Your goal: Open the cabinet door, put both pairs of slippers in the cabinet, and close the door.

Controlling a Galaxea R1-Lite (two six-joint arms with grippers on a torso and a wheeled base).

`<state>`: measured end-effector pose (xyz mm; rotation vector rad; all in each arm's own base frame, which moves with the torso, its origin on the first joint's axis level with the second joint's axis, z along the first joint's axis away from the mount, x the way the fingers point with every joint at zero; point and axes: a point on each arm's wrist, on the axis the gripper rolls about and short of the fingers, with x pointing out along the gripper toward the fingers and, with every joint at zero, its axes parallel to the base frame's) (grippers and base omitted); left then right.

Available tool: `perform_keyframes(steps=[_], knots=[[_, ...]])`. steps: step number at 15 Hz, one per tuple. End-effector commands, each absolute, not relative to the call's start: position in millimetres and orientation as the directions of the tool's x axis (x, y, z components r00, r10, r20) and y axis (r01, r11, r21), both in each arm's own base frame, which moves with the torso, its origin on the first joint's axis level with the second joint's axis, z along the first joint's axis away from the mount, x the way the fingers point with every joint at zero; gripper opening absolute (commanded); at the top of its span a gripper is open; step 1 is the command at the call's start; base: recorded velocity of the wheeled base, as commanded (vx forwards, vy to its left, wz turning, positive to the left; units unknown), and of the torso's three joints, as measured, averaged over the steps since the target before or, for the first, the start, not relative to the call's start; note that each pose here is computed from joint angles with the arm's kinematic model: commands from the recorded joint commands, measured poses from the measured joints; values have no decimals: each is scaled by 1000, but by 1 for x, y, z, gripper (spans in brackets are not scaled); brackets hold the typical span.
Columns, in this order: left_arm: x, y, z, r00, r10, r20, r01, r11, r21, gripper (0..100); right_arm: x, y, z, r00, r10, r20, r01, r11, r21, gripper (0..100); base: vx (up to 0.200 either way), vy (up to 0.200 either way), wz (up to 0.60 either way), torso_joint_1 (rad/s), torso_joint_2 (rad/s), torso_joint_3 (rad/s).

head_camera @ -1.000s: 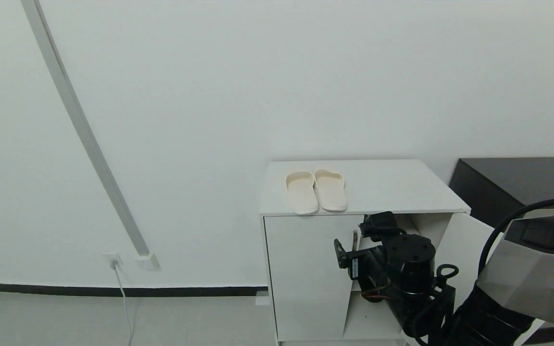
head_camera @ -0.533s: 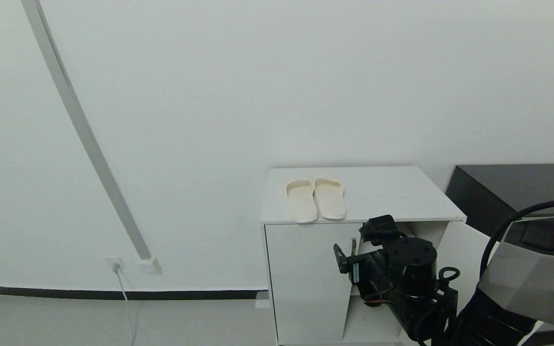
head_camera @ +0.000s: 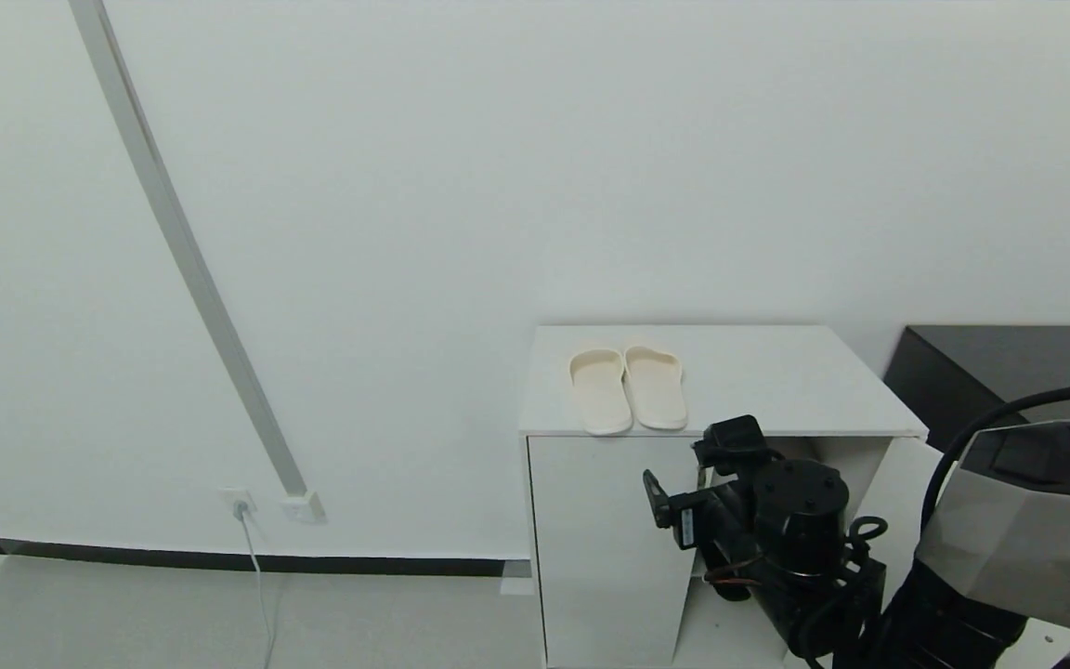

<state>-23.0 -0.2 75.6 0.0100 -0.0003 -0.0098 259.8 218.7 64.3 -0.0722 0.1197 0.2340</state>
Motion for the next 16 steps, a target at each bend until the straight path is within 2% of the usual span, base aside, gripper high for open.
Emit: perform_keyframes(steps=[1,5,8,11,16], knots=[[-23,0,76,1000,-9,-2,9,1000,9,0,262,220,64,968,228,-108,-235,971,-52,100,0,0,0,0,0,0],[-23,0,76,1000,-11,-2,11,1000,11,0,276,226,86,970,219,-107,-225,973,-48,100,0,0,0,0,0,0],[-23,0,76,1000,-11,-2,11,1000,11,0,296,247,121,961,219,-169,-221,975,3,100,0,0,0,0,0,0],[-23,0,76,1000,-11,-2,11,1000,14,0,302,261,135,951,232,-203,-227,973,45,100,0,0,0,0,0,0],[-23,0,76,1000,-11,-2,11,1000,12,0,303,267,129,940,236,-246,-221,972,85,100,0,0,0,0,0,0]])
